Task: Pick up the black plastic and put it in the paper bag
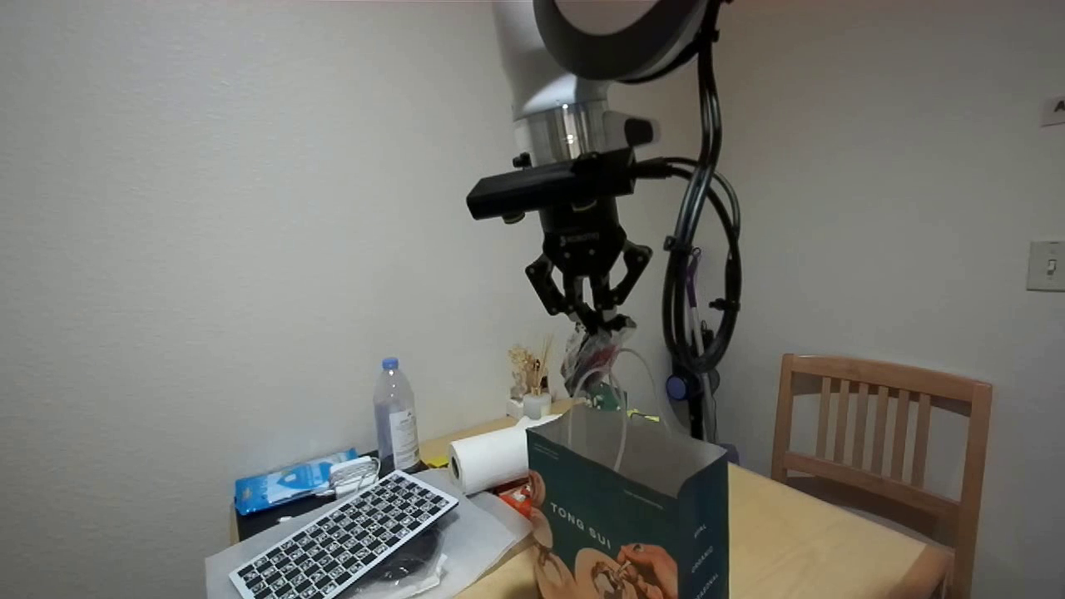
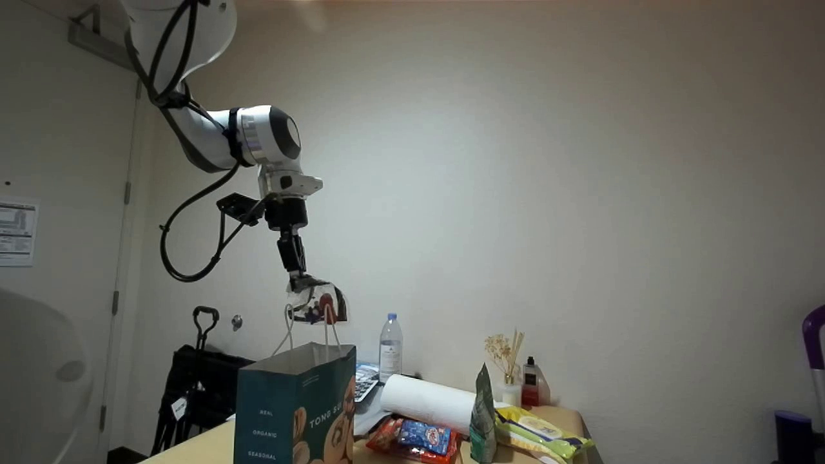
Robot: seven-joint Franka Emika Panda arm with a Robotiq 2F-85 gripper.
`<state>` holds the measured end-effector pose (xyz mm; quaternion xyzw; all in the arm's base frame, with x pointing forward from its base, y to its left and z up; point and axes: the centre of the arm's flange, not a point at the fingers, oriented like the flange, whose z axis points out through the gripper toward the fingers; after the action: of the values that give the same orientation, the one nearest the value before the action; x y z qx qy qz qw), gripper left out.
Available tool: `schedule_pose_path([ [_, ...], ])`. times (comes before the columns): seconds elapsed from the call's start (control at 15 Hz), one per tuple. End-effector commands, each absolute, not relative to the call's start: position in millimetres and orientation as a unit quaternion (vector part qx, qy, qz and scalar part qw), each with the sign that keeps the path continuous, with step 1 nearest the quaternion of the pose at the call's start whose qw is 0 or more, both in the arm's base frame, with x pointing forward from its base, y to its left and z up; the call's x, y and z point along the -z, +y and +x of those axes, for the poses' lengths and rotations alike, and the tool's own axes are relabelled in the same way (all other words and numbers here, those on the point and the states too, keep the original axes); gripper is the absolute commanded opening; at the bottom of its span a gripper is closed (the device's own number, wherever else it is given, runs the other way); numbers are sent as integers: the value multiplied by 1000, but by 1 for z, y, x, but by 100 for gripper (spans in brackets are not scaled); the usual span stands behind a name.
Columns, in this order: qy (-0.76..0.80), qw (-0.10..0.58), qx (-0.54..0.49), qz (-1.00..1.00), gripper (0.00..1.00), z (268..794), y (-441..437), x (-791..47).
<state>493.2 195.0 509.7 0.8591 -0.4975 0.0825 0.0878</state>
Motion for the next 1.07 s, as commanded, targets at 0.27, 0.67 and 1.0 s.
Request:
schedule_pose_path([
  [0.27,-499,115,-31,859,1,489,192,-481],
  [0.67,-501,129,-14,856,32,490,189,-475],
  [1.0,-502,133,-15,855,63,489,189,-476],
])
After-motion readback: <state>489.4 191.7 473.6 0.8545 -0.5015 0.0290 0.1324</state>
